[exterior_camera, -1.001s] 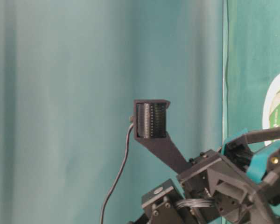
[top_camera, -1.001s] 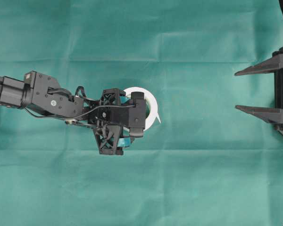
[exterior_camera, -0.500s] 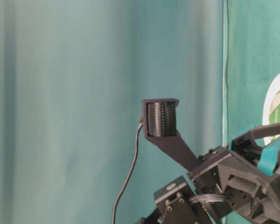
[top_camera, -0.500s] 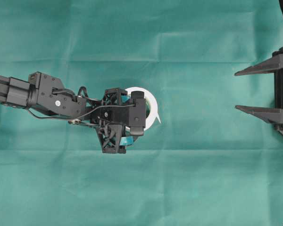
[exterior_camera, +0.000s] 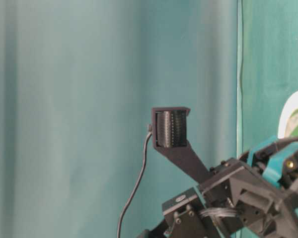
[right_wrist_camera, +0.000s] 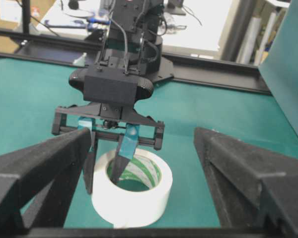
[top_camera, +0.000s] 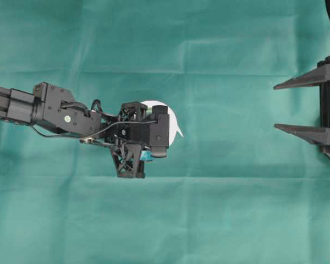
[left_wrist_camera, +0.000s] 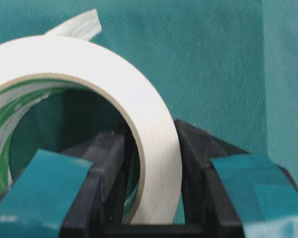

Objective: Peel off the duct tape with your right arm.
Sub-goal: 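Lift and tilt the roll upright with the left gripper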

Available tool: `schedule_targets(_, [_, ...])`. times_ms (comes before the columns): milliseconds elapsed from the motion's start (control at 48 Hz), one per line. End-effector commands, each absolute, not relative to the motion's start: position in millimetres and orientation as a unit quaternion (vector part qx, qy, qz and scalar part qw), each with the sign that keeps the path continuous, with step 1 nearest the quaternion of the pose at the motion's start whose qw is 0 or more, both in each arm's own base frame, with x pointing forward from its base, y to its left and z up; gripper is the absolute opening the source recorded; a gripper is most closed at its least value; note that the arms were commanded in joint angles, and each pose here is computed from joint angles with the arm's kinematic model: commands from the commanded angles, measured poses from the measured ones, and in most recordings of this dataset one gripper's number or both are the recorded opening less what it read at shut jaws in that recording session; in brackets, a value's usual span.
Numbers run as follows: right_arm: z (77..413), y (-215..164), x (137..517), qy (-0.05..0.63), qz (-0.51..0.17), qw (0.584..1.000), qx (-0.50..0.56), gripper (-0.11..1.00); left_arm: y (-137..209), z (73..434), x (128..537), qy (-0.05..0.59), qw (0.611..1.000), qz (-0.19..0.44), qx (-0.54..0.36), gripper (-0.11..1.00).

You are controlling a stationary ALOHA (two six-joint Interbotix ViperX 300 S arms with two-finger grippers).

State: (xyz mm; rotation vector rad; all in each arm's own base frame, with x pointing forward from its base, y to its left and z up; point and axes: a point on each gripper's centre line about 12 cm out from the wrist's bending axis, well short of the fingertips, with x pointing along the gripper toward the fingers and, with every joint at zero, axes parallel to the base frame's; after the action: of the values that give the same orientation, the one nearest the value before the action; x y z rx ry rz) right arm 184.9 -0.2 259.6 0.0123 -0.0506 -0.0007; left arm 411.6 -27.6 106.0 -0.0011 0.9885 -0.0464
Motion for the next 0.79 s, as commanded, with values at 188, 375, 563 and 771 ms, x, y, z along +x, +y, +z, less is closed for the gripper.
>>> schedule_targets(188, [263.5,-0.5,185.8,-0.033,-0.001,0.999,0.006,0.62,-30.5,174.8,410.2,0.417,0.909,-0.029,0.004,0.22])
schedule_targets(375, [264.2,-0.4,186.3,-0.033,-0.001,0.999,0.005,0.62,-30.4,222.6,407.6,0.397,0.917,-0.042,0.03,0.22])
schedule_targets(563, [265.1,-0.2,186.9,-0.034,0.0,0.999,0.006,0.62,-30.6,258.7,408.1,0.391,0.918,-0.047,0.04,0.22])
schedule_targets(771, [266.3,-0.5,187.0,-0.035,-0.001,0.999,0.005,0.62,-30.7,282.4,410.9,0.405,0.91,-0.057,0.062,0.22])
